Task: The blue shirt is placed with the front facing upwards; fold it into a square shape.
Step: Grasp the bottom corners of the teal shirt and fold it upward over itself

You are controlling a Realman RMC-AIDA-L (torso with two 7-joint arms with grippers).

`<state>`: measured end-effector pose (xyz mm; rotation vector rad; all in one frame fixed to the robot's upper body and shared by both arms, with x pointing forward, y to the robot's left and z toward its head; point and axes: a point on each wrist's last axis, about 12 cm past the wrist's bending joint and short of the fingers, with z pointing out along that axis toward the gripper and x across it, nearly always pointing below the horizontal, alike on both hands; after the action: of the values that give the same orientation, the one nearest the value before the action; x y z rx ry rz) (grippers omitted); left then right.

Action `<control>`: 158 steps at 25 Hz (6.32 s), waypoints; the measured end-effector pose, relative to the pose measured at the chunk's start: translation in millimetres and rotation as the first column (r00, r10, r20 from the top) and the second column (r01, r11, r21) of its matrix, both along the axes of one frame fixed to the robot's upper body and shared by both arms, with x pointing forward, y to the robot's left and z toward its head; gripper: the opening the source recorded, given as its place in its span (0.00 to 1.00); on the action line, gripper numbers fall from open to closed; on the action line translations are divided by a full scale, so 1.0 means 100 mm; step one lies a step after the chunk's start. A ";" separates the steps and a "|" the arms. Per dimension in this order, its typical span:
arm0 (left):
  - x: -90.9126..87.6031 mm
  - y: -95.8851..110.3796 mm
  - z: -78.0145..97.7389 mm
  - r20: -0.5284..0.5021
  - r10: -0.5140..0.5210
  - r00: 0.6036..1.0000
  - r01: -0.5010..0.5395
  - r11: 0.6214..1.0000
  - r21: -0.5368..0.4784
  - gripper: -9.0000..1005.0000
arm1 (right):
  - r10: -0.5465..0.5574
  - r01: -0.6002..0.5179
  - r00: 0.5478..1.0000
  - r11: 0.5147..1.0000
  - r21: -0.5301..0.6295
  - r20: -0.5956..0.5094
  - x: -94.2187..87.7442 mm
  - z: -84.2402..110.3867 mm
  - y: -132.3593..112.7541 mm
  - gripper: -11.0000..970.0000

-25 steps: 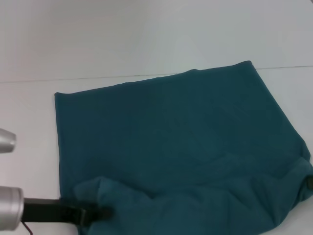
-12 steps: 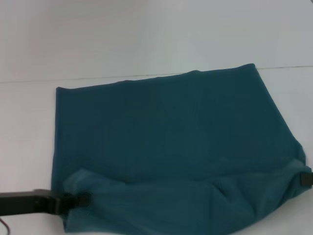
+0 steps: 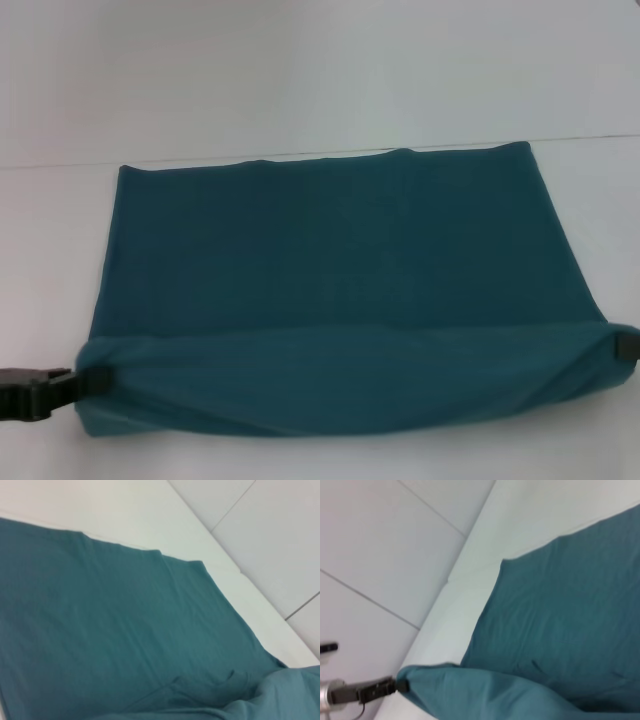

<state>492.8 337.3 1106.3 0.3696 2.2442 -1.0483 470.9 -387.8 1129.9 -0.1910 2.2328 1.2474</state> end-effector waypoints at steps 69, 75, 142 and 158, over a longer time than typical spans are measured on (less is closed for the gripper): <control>-0.82 0.37 0.09 0.186 0.056 0.981 -0.032 0.991 -0.131 0.04 | -0.044 0.039 0.998 0.991 0.125 0.038 0.04 0.02 0.00 0.06; -0.85 0.36 0.06 0.183 0.055 0.982 -0.030 0.990 -0.137 0.04 | -0.052 0.047 0.998 0.992 0.113 0.042 0.06 0.05 -0.05 0.06; 1.54 -0.40 0.26 0.362 0.056 0.930 -0.163 0.948 0.273 0.04 | -0.364 0.385 0.909 0.920 -0.074 0.203 1.58 0.35 0.19 0.07; 1.78 -0.70 0.19 0.414 0.017 0.910 -0.198 0.895 0.400 0.04 | -0.389 0.434 0.889 0.884 -0.176 0.240 1.89 0.20 0.41 0.07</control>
<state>670.9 267.7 1125.7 0.5805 2.0700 -0.3509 660.2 -347.0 1150.3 0.0747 2.0912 0.7126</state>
